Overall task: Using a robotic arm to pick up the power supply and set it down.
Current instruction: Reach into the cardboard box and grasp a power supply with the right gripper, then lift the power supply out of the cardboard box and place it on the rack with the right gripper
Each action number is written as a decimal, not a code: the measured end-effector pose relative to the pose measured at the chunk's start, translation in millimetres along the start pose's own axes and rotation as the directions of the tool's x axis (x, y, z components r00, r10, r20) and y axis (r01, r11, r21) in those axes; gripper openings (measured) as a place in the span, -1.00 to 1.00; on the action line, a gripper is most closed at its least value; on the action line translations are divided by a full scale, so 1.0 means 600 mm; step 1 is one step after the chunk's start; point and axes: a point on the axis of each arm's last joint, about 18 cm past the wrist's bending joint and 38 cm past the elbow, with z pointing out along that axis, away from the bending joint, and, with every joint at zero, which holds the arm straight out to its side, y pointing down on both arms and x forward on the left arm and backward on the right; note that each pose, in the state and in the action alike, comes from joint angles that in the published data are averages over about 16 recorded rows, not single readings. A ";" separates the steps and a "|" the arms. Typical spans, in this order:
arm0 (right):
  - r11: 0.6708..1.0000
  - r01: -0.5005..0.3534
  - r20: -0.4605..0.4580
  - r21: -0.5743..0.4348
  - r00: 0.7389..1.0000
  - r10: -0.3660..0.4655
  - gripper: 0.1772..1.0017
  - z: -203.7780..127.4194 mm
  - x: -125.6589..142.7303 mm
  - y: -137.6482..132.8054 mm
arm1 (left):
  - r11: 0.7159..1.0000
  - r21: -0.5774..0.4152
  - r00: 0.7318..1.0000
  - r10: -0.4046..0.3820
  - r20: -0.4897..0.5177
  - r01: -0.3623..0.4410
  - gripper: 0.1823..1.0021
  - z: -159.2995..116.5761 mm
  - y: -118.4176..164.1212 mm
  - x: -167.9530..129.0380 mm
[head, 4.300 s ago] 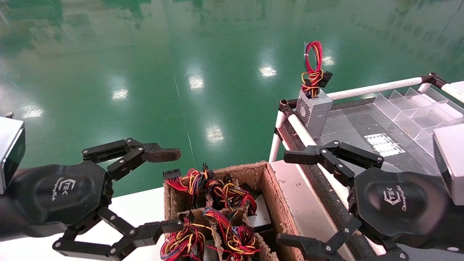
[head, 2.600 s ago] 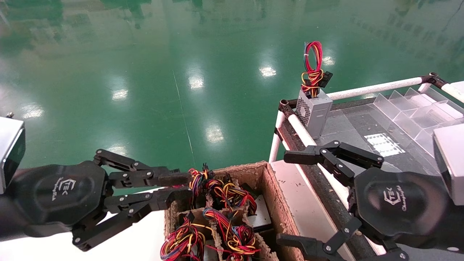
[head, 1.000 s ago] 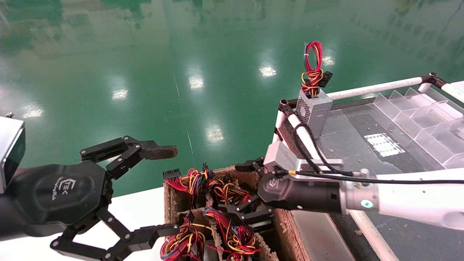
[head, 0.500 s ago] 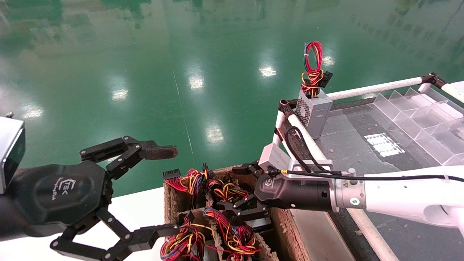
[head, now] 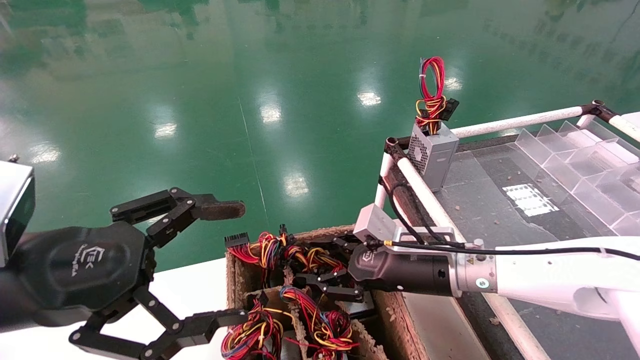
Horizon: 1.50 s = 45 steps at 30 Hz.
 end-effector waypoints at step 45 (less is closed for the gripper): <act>0.969 0.022 -0.118 0.245 0.993 0.007 -0.74 -0.130 0.013 -0.105 | 1.000 0.000 1.000 0.000 0.000 0.000 1.00 0.000 0.000 0.000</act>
